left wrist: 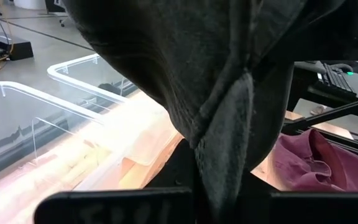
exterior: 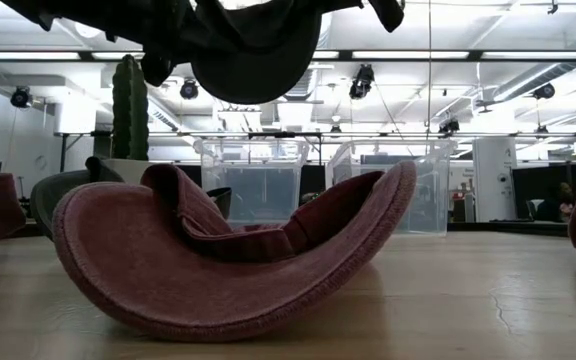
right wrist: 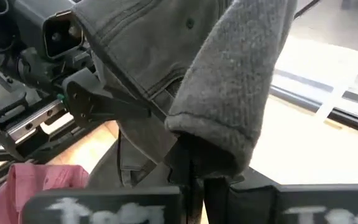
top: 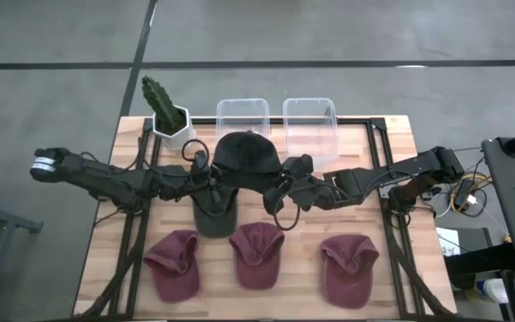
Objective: Pick & Place hat
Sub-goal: Put the right black cap into the left transparent bin
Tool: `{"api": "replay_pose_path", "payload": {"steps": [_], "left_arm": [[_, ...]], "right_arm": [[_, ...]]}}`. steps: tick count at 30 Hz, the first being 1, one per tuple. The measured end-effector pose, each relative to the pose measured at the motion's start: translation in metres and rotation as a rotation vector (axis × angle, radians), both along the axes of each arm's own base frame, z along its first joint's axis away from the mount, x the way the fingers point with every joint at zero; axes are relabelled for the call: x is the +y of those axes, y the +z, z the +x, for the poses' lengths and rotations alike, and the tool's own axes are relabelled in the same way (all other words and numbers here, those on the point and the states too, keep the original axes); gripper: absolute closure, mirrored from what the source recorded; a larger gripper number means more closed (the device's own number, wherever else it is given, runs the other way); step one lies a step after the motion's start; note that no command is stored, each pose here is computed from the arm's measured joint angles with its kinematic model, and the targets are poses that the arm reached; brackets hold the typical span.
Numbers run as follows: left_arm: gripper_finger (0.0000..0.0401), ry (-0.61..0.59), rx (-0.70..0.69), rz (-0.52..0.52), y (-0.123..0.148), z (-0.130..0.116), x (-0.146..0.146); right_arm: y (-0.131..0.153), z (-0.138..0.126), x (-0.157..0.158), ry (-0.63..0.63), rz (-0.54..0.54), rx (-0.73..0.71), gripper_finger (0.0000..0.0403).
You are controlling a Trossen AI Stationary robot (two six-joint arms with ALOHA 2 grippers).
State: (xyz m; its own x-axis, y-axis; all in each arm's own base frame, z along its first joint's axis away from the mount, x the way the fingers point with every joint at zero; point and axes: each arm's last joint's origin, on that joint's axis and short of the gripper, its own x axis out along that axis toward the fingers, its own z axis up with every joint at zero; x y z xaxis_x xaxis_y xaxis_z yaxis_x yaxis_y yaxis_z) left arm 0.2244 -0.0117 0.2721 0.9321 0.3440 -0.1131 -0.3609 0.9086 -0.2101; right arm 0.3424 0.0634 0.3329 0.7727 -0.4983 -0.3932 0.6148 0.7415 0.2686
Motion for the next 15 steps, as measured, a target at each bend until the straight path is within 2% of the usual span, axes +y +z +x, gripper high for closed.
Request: {"api": "replay_pose_path", "payload": {"steps": [4, 10, 15], "left_arm": [[0.0395, -0.007, -0.001, 0.000, 0.000, 0.000, 0.000], [0.0395, 0.043, -0.024, -0.023, 0.002, 0.000, 0.001], [0.0396, 0.054, -0.039, -0.056, 0.002, -0.001, 0.001]], "right_arm": [[0.001, -0.005, 0.000, 0.043, 0.018, 0.040, 0.0378], [0.000, -0.014, -0.001, 0.073, 0.035, 0.109, 0.0327], [0.008, -0.019, -0.002, 0.076, 0.038, 0.086, 0.0290]]}}
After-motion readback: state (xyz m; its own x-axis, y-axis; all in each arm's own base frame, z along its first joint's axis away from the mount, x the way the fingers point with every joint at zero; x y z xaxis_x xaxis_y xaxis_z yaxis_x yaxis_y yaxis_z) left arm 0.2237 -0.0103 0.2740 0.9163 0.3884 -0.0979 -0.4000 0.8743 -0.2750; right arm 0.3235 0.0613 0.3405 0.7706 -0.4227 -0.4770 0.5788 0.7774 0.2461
